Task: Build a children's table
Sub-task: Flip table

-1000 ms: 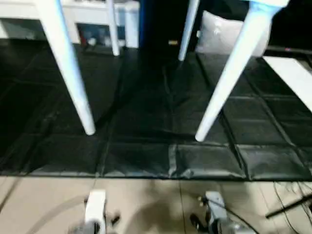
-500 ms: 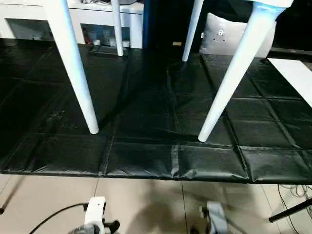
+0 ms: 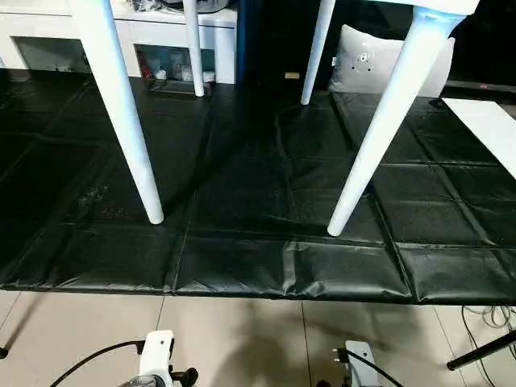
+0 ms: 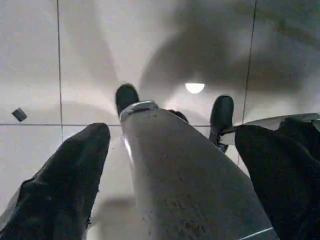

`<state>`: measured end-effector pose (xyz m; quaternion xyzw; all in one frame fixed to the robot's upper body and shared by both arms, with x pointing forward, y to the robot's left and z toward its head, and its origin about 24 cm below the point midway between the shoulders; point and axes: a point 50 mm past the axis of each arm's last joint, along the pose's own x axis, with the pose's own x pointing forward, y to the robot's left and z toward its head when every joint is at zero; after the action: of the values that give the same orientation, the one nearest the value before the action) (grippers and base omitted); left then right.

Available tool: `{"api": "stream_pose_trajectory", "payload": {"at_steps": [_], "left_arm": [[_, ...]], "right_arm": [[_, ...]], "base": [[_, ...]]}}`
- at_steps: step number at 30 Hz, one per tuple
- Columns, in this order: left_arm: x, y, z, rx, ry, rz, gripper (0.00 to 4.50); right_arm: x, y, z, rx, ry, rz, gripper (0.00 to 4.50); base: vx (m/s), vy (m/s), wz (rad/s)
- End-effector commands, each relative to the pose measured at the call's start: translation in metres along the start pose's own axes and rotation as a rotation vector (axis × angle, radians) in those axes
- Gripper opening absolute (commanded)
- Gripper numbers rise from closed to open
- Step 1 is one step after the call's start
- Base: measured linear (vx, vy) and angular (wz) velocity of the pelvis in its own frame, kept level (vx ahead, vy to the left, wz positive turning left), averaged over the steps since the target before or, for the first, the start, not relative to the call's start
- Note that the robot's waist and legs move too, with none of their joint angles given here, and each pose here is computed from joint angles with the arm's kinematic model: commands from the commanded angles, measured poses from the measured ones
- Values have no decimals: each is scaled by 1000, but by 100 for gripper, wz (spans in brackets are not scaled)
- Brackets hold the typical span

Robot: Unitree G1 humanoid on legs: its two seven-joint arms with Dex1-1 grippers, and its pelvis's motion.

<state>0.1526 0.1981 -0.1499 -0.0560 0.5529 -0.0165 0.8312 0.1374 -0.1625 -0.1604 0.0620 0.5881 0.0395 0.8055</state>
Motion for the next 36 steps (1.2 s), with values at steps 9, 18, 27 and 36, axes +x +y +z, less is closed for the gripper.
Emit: {"api": "stream_pose_trajectory", "payload": {"at_steps": [9,18,27,36], "left_arm": [[0,-1,-4,-1,18,4,443],[0,-1,-4,-1,18,4,443],[0,-1,-4,-1,18,4,443],[0,-1,-4,-1,18,4,443]], "right_arm": [[0,-1,-15,11,57,-9,450],[0,-1,-15,11,57,-9,450],[0,-1,-15,11,57,-9,450],[0,-1,-15,11,57,-9,450]], "base": [[0,0,0],[0,0,0],[0,0,0],[0,0,0]]}}
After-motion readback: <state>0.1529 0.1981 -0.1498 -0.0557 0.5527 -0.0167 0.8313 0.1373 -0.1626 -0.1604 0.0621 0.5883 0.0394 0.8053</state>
